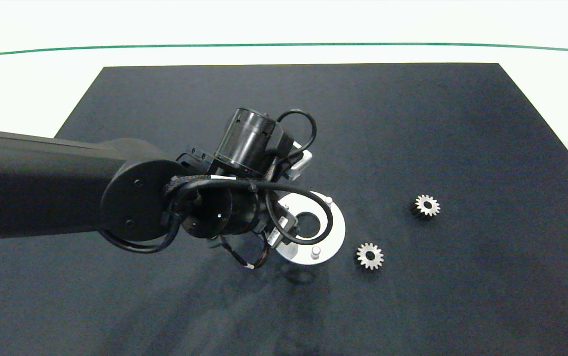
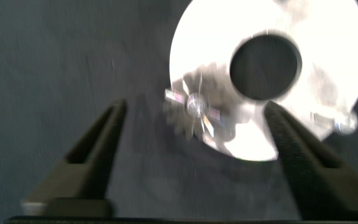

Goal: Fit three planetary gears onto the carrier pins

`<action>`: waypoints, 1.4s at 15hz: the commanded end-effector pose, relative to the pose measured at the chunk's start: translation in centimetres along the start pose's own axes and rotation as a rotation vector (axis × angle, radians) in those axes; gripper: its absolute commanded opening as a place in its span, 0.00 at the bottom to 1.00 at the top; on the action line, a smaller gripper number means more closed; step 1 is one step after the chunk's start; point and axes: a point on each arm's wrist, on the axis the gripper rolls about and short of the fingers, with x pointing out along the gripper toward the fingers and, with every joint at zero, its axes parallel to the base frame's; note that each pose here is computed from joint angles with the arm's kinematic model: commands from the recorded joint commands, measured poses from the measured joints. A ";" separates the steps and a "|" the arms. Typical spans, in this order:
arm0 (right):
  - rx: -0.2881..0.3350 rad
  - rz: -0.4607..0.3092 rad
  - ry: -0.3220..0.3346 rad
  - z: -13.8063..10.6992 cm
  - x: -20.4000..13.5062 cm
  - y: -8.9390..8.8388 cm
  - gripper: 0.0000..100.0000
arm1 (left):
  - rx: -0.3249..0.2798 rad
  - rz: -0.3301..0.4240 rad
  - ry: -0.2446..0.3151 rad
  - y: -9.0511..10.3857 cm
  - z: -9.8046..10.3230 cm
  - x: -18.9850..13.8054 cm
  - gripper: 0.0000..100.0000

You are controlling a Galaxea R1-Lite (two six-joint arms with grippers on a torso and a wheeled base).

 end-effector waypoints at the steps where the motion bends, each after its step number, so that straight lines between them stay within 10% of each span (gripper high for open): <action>1: -0.013 0.047 0.109 1.9 3.1 -0.3 1.00 | -0.110 0.036 -0.053 2.8 -1.1 -6.3 1.00; 5: -0.013 0.249 0.198 3.6 7.8 0.1 1.00 | -0.210 0.143 -0.038 6.9 -5.9 -14.0 1.00; 11: -0.117 0.488 0.211 6.0 16.7 4.3 1.00 | -0.419 0.263 -0.099 7.1 -13.6 -20.9 1.00; 21: -0.174 0.430 0.308 6.7 23.3 9.7 1.00 | -0.494 0.365 -0.190 5.9 -18.3 -25.2 1.00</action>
